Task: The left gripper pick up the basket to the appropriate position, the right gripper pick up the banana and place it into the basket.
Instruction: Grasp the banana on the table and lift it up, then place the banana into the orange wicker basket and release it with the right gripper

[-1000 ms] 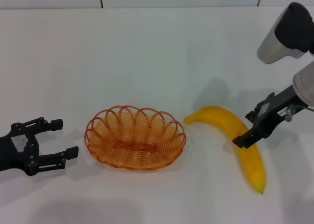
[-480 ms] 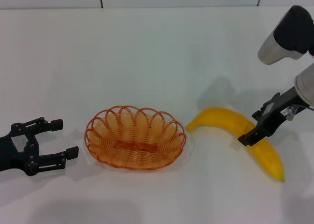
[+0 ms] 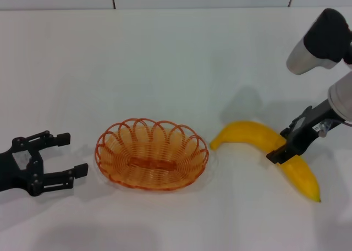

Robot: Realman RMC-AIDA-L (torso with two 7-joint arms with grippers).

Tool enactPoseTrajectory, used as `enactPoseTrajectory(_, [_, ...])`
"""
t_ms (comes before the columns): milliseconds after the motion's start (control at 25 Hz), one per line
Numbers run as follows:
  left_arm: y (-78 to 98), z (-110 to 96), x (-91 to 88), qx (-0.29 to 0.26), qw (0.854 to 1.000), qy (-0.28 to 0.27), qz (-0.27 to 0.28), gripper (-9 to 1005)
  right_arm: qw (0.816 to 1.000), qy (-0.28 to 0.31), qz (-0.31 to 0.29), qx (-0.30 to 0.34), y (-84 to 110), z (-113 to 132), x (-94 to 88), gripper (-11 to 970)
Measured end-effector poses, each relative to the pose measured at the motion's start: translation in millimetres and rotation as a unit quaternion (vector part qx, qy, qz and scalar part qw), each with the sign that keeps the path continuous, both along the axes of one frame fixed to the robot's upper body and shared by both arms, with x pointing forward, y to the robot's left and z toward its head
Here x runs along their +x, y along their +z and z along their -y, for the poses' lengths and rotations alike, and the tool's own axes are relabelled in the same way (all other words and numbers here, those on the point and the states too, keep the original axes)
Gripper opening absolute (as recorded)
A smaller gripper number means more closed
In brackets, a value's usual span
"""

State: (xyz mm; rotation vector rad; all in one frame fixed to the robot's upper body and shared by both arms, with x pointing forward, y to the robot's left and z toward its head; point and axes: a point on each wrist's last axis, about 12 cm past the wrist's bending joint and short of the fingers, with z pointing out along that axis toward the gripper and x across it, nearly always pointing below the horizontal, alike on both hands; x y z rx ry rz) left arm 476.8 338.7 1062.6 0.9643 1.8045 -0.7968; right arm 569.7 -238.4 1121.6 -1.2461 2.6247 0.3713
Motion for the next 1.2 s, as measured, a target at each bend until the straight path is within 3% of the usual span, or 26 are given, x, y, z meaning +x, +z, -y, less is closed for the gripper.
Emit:
enactPoseTrajectory(120, [0.1,0,0.1,0.0,1.0,0.0,0.0,868,1.0,0.001,-0.001,0.002,-0.3,-1,-0.5,757])
enactPoseTrajectory(560, [-0.5,-1,-1.2,-0.001,1.0,0.003,-0.001,868,1.0,0.003,0.001,0.024,2.9,-6,-1.4,522])
enactPoseTrajectory(680, [-0.9,-1,-2.1,-0.001,1.0,0.004,0.0,869,1.0,0.004,0.005,0.027,5.5,-6,-1.0,499])
enactPoseTrajectory(960, [0.1,-4,-2.2,-0.003,1.0,0.01,0.002,869,0.998,0.028,0.037,0.034,31.8,-14,1.1,519])
enactPoseTrajectory(1200, [0.0,-4,-2.6,-0.003,1.0,0.01,0.003,868,0.989,0.094,0.068,0.092,61.6,-38,-3.3,536])
